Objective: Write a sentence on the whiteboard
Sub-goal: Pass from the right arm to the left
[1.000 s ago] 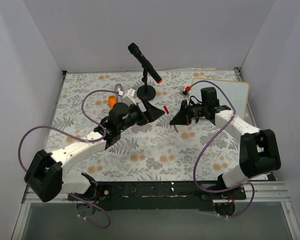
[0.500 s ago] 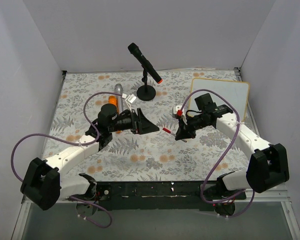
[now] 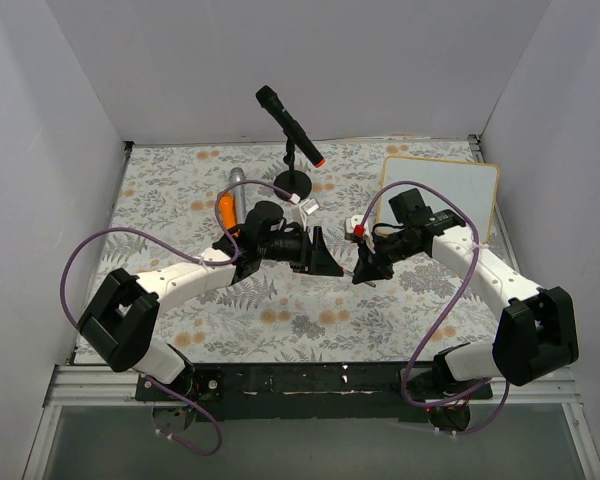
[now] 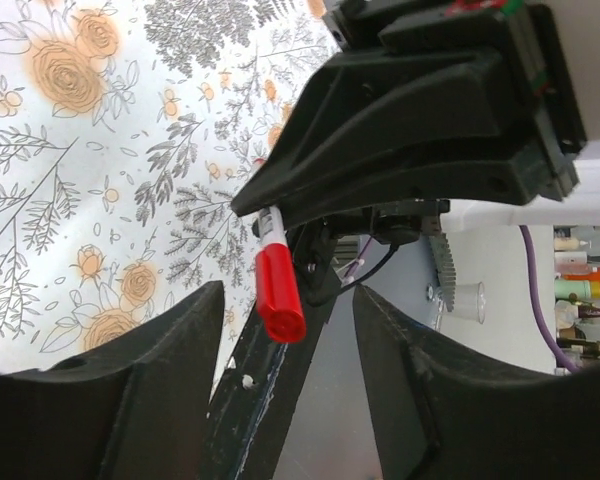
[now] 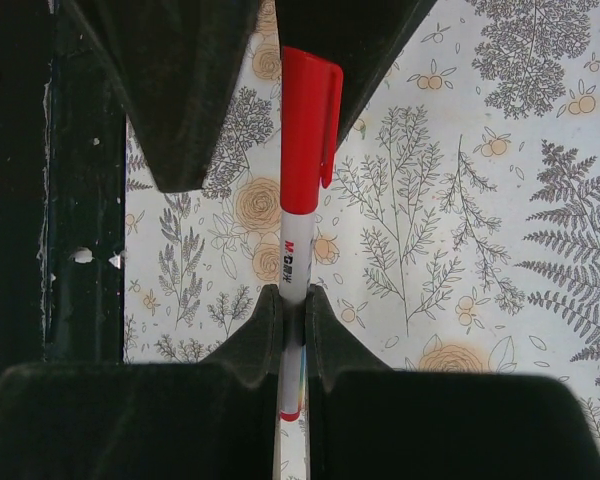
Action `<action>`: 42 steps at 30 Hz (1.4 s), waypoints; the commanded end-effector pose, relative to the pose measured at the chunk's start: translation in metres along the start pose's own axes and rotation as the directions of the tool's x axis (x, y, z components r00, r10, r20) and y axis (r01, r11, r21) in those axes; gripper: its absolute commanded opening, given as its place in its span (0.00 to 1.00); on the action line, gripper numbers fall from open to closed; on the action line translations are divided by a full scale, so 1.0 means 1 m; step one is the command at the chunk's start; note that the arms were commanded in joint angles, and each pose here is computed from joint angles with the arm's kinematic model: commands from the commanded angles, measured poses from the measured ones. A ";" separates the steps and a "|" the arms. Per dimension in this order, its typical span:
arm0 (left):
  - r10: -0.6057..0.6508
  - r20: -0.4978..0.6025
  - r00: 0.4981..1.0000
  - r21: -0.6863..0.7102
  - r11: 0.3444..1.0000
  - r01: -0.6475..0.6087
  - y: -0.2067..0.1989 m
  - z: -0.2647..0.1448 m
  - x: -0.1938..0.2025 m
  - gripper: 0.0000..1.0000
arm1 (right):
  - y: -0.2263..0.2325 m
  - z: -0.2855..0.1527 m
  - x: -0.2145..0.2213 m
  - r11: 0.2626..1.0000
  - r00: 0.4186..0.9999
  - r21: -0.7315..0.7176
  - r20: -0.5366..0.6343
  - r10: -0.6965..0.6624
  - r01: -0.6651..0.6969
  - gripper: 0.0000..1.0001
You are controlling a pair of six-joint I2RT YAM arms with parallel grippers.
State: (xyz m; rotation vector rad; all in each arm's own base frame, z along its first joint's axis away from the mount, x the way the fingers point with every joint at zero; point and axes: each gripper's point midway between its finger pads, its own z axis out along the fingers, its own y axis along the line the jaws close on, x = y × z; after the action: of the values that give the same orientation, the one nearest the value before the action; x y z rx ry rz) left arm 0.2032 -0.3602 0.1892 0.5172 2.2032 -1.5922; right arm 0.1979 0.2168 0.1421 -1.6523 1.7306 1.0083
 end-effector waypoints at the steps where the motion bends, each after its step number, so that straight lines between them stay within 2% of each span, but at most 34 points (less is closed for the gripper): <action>1: 0.032 0.001 0.999 -0.043 0.999 -0.032 0.000 0.004 -0.009 0.50 | 0.005 0.000 -0.003 1.000 1.000 -0.011 0.014 -0.021 0.021 0.01; 2: 0.029 -0.001 1.000 -0.045 0.999 -0.029 0.001 0.005 -0.009 0.44 | 0.005 0.000 -0.002 1.000 1.000 -0.011 0.014 -0.019 0.019 0.01; 7: 0.021 0.007 1.000 -0.063 0.998 -0.020 0.003 0.010 -0.015 0.43 | 0.005 0.000 -0.002 1.000 1.000 -0.014 0.015 -0.019 0.019 0.01; 12: 0.019 0.007 1.000 -0.067 0.998 -0.018 0.004 0.011 -0.016 0.29 | 0.006 0.000 0.000 1.000 1.000 -0.011 0.011 -0.017 0.017 0.01; 14: 0.019 0.009 1.000 -0.070 0.997 -0.018 0.005 0.011 -0.017 0.28 | 0.007 0.001 0.001 1.000 1.000 -0.013 0.009 -0.015 0.015 0.01; 17: 0.022 0.008 1.000 -0.064 0.998 -0.021 0.004 0.012 -0.017 0.17 | 0.007 0.000 0.000 1.000 1.000 -0.013 0.010 -0.018 0.018 0.01; 18: 0.019 0.003 1.000 -0.059 0.998 -0.019 0.005 0.012 -0.015 0.00 | 0.007 0.000 0.001 1.000 1.000 -0.012 0.008 -0.017 0.017 0.01; 20: 0.022 0.003 1.000 -0.056 0.998 -0.022 0.006 0.012 -0.013 0.00 | 0.007 0.000 -0.001 1.000 1.000 -0.009 0.013 -0.019 0.019 0.01; 21: 0.025 0.004 1.000 -0.050 0.998 -0.025 0.005 0.011 -0.012 0.00 | 0.008 -0.001 -0.002 1.000 1.000 -0.012 0.021 -0.018 0.019 0.03; 22: 0.028 0.005 1.000 -0.046 0.999 -0.027 0.005 0.010 -0.010 0.00 | 0.009 -0.001 -0.003 1.000 1.000 -0.013 0.023 -0.017 0.017 0.23; 24: 0.035 0.018 0.999 -0.041 0.999 -0.034 0.007 0.006 -0.006 0.00 | 0.011 -0.004 -0.009 1.000 0.999 -0.009 0.040 -0.024 0.025 0.43; 25: 0.047 0.037 0.998 -0.032 0.998 -0.046 0.002 0.001 -0.006 0.00 | 0.012 -0.005 -0.010 1.000 0.999 -0.009 0.043 -0.021 0.021 0.56; 27: 0.064 0.065 0.996 -0.021 0.998 -0.063 0.002 -0.005 0.000 0.00 | 0.012 -0.014 -0.019 0.999 0.997 0.010 0.074 -0.033 0.032 0.63; 29: 0.115 0.144 0.983 0.016 0.993 -0.119 -0.015 -0.018 -0.009 0.00 | 0.011 -0.026 -0.028 0.999 0.994 0.033 0.100 -0.034 0.031 0.66; 30: 0.115 0.151 0.982 0.014 0.993 -0.119 -0.010 -0.023 0.002 0.00 | 0.014 -0.030 -0.034 0.999 0.992 0.026 0.125 -0.031 0.028 0.67; 33: 0.197 0.297 0.934 0.079 0.970 -0.229 -0.039 -0.048 -0.006 0.00 | 0.021 -0.047 -0.053 1.000 0.978 0.008 0.207 -0.023 0.022 0.67; 34: 0.190 0.310 0.932 0.073 0.972 -0.223 -0.030 -0.052 0.007 0.00 | 0.021 -0.052 -0.058 1.000 0.972 0.007 0.234 -0.017 0.016 0.67; 35: 0.226 0.402 0.887 0.111 0.950 -0.293 -0.053 -0.067 -0.003 0.00 | 0.024 -0.056 -0.064 1.000 0.964 0.000 0.264 -0.019 0.019 0.67; 37: 0.238 0.452 0.860 0.109 0.942 -0.317 -0.051 -0.077 0.003 0.00 | 0.033 -0.061 -0.080 0.999 0.943 -0.043 0.334 -0.003 0.019 0.68; 38: 0.250 0.506 0.826 0.125 0.926 -0.356 -0.064 -0.087 -0.002 0.00 | 0.036 -0.062 -0.084 0.998 0.936 -0.056 0.352 0.012 0.008 0.68; 42: 0.262 0.553 0.791 0.122 0.913 -0.388 -0.070 -0.095 -0.005 0.00 | 0.049 -0.066 -0.106 0.984 0.895 -0.174 0.435 0.103 -0.028 0.68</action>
State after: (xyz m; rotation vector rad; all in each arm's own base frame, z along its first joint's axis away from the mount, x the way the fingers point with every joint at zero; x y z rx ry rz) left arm 0.1582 -0.2976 0.2424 0.4690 1.6245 -1.5837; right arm 0.1858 0.2114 0.2295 -1.4015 1.5526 1.2343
